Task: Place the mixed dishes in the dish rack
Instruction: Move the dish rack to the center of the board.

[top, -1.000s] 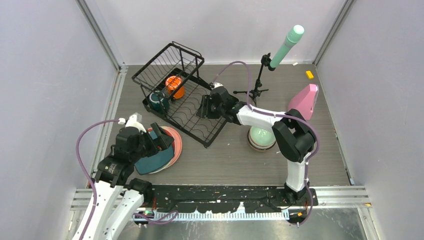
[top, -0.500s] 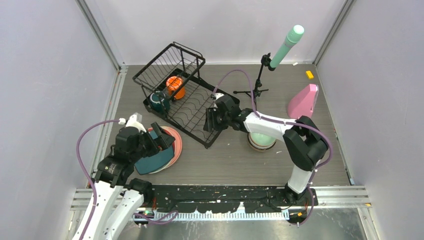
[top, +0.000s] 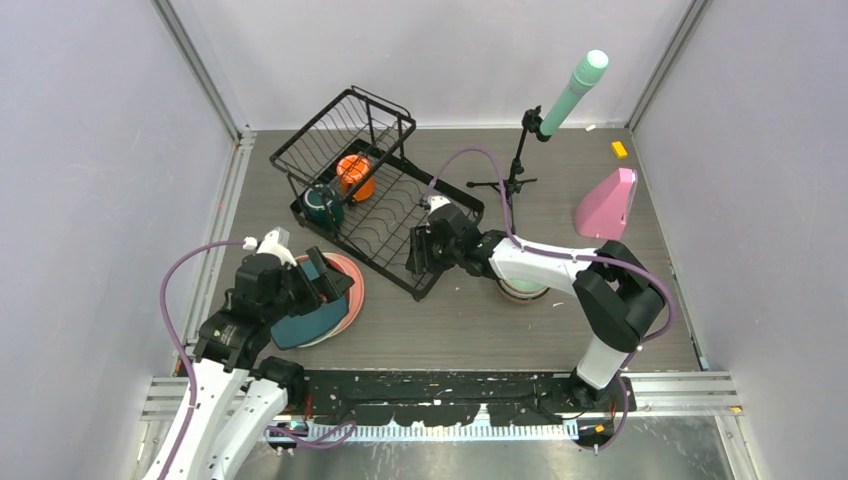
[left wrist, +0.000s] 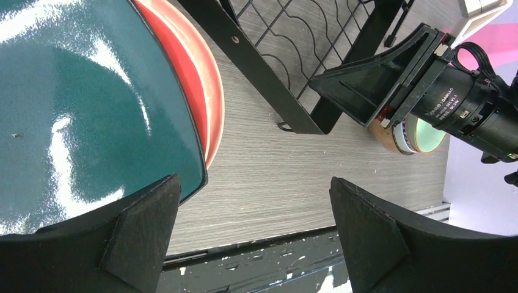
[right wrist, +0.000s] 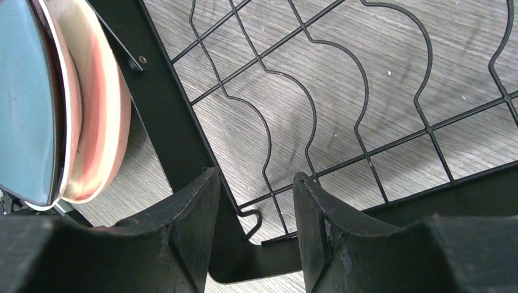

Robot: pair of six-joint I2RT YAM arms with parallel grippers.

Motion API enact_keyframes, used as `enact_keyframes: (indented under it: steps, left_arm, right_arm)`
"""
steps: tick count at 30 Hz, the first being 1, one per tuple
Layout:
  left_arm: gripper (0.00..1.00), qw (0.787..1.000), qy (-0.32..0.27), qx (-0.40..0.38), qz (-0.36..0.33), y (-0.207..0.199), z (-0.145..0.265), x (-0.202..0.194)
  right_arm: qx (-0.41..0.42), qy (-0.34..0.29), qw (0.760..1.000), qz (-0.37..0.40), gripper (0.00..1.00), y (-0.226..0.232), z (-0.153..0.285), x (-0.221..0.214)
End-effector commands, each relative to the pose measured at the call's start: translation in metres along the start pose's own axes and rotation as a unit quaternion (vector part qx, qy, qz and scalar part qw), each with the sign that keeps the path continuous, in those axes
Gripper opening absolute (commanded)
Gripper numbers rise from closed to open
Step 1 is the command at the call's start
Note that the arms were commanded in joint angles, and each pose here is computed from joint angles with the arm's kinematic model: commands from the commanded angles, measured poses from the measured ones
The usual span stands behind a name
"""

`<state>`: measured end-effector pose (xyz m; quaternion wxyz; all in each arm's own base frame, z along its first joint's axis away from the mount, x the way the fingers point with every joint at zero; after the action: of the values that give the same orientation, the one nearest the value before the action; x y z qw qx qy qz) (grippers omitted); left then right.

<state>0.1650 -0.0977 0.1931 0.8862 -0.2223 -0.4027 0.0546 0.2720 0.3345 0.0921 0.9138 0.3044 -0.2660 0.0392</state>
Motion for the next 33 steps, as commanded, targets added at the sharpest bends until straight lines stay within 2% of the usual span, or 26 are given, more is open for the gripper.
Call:
enact_keyframes:
  steps: [1, 14, 20, 23, 28, 33]
  left_arm:
    - [0.95, 1.000, -0.012, -0.019, -0.008, -0.006, -0.001, 0.005]
    - [0.95, 1.000, -0.011, -0.025, -0.005, -0.005, -0.005, 0.000]
    - [0.95, 0.999, -0.005, -0.046, -0.015, -0.011, -0.009, 0.000]
    - [0.95, 0.998, -0.006, -0.059, -0.024, -0.015, -0.011, 0.002]
    - [0.94, 0.995, -0.013, -0.094, -0.022, -0.027, -0.014, 0.008]
    - [0.93, 0.994, -0.014, -0.107, -0.029, -0.030, -0.016, 0.006]
  right_arm:
    - [-0.123, 0.105, 0.987, 0.008, 0.54, -0.060, 0.012, -0.066]
    - [-0.138, 0.096, 0.986, 0.002, 0.54, -0.064, 0.030, -0.093]
    - [-0.134, 0.067, 0.989, 0.020, 0.59, -0.052, 0.044, -0.073]
    - [-0.141, 0.028, 0.989, 0.045, 0.62, -0.041, 0.062, -0.044]
    - [-0.152, -0.088, 0.983, 0.047, 0.66, -0.022, 0.102, 0.013]
    - [-0.235, -0.225, 0.945, 0.028, 0.71, -0.051, 0.158, 0.053]
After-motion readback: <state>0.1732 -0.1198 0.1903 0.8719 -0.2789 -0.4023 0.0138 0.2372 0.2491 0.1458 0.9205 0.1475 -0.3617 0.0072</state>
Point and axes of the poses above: each gripper's point midway between its finger pads, its own z axis back along the fingers, its own y axis along the line the jaws close on, x = y × z, the point moved 2 cm from there along z, back along the fingers, and after that the axes turned 13 degrees about -z, right-handed, at the moved point
